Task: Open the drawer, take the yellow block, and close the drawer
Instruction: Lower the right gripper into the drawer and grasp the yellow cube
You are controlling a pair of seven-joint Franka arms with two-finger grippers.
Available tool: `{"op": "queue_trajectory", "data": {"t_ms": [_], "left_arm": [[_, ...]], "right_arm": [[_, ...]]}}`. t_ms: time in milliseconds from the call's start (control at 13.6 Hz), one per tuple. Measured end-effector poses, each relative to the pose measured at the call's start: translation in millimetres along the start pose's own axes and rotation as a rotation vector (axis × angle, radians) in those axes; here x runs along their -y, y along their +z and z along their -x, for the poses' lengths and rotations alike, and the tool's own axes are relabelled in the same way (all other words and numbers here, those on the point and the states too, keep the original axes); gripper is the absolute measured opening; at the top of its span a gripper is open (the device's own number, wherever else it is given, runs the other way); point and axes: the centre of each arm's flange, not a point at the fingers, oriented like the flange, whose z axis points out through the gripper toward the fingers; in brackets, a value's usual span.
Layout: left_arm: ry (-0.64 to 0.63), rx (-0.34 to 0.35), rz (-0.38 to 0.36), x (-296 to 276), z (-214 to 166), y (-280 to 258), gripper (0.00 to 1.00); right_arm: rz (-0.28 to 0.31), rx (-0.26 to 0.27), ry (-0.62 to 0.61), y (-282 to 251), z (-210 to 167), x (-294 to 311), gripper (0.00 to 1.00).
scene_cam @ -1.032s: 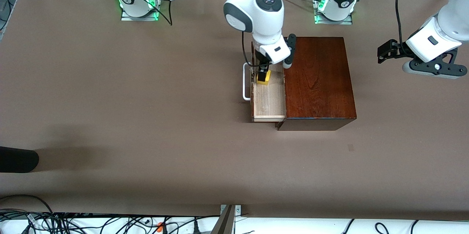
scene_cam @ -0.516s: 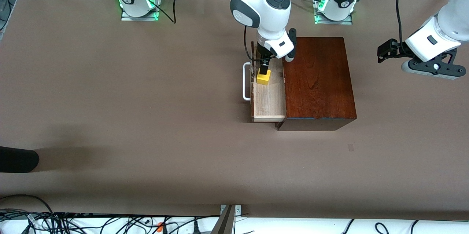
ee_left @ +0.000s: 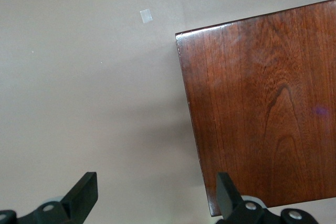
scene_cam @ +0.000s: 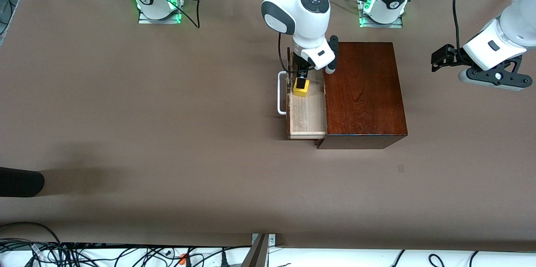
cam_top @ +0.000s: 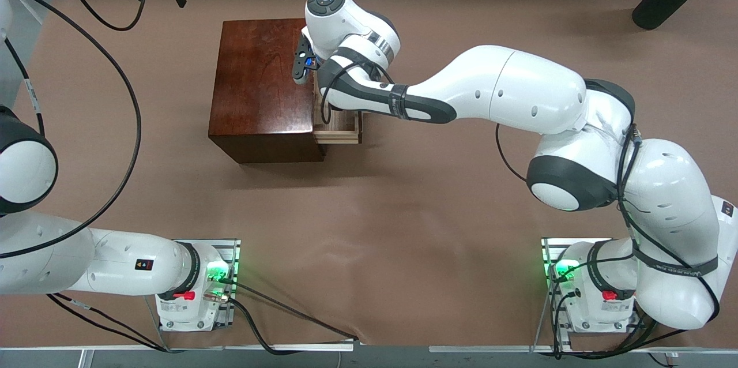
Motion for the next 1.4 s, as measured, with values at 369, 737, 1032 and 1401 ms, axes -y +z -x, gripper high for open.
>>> {"op": "queue_trajectory", "data": {"t_ms": [369, 737, 1032, 1401], "left_arm": [[0.001, 0.001, 0.0, 0.0, 0.0, 0.4, 1.0], [0.001, 0.001, 0.0, 0.0, 0.0, 0.5, 1.0], [0.002, 0.002, 0.0, 0.0, 0.0, 0.8, 1.0], [0.002, 0.002, 0.0, 0.0, 0.0, 1.0, 1.0]], "right_arm": [[0.011, -0.017, 0.003, 23.8, -1.1, -8.2, 1.0], [0.012, -0.008, -0.025, 37.4, -0.2, -10.2, 0.8], [0.022, -0.001, -0.041, 34.1, 2.4, -17.1, 0.56], [0.034, -0.003, -0.03, -33.0, 3.7, -27.1, 0.56]]}}
